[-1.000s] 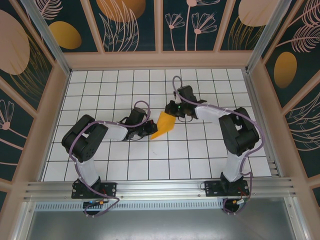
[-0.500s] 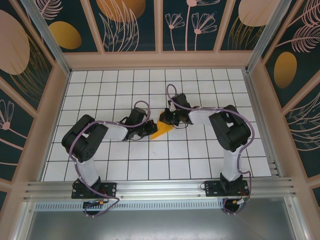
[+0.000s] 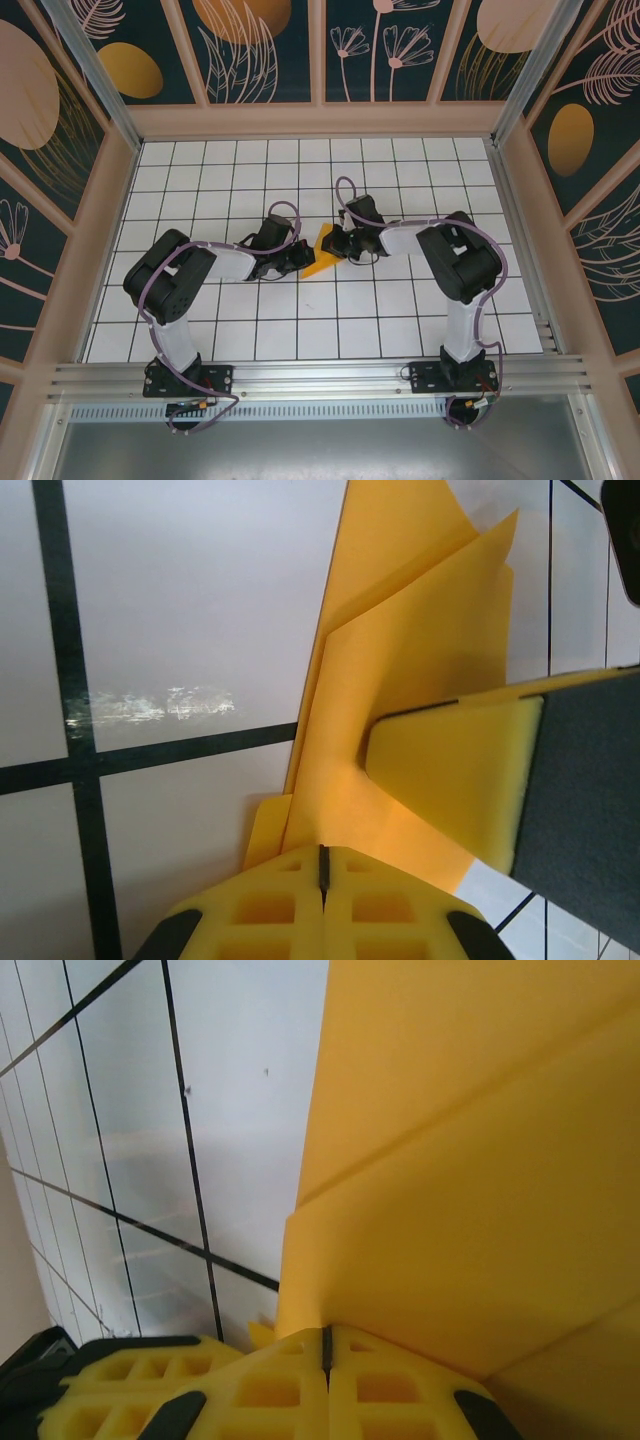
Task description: Fold a paper plane with a square sheet of paper (pick it up from the middle)
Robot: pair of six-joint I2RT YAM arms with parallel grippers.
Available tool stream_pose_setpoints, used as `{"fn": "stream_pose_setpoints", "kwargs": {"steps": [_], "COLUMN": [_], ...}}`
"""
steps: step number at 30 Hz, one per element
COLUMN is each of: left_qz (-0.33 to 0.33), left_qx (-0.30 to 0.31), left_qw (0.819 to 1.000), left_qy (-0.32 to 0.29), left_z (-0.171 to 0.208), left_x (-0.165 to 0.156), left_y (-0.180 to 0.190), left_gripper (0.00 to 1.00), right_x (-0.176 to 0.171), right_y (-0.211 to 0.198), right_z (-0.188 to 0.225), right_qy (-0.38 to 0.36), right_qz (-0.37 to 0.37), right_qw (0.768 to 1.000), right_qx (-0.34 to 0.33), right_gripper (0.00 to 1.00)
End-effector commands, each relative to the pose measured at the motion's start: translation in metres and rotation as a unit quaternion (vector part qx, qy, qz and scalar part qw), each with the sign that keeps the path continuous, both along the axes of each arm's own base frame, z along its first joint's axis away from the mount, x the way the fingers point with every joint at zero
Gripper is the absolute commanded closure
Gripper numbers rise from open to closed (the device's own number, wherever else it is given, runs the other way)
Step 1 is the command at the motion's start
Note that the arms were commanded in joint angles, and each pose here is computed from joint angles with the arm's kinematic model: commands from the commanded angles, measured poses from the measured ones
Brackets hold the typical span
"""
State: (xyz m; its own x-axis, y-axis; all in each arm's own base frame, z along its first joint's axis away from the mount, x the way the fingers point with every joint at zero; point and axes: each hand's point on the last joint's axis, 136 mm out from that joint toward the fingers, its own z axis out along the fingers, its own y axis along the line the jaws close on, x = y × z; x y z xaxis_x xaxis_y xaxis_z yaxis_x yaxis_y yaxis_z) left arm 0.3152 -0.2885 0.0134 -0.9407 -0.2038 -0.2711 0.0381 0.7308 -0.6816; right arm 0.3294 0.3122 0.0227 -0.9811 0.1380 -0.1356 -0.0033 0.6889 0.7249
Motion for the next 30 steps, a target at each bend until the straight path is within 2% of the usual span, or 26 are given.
{"fn": "stream_pose_setpoints", "kwargs": {"steps": [1, 12, 15, 20, 22, 30], "left_qz": [0.02, 0.019, 0.015, 0.028, 0.027, 0.008], "left_qx": [0.095, 0.085, 0.065, 0.022, -0.002, -0.02], "left_qw": [0.991, 0.993, 0.996, 0.999, 1.0, 0.999], "left_qy": [0.088, 0.074, 0.055, 0.016, 0.006, 0.03], "left_z": [-0.054, -0.04, -0.021, 0.021, 0.038, 0.034], "left_x": [-0.033, -0.026, -0.018, -0.006, -0.006, -0.021], "left_y": [0.038, 0.032, 0.024, 0.015, 0.011, 0.008], "left_gripper": [1.0, 1.0, 0.96, 0.83, 0.82, 0.82], "right_x": [-0.006, -0.014, -0.015, -0.016, -0.016, -0.017], "right_y": [0.003, -0.011, -0.016, -0.02, -0.02, -0.021], "right_z": [0.013, -0.028, -0.036, -0.044, -0.045, -0.049], "right_qy": [-0.004, 0.03, 0.036, 0.043, 0.044, 0.051], "right_qz": [0.005, -0.011, -0.015, -0.018, -0.02, -0.02], "right_qw": [1.0, 0.999, 0.998, 0.997, 0.997, 0.996], "right_qx": [0.016, -0.034, -0.049, -0.066, -0.067, -0.07], "right_gripper": [0.96, 0.97, 0.98, 0.98, 0.98, 0.98]}}
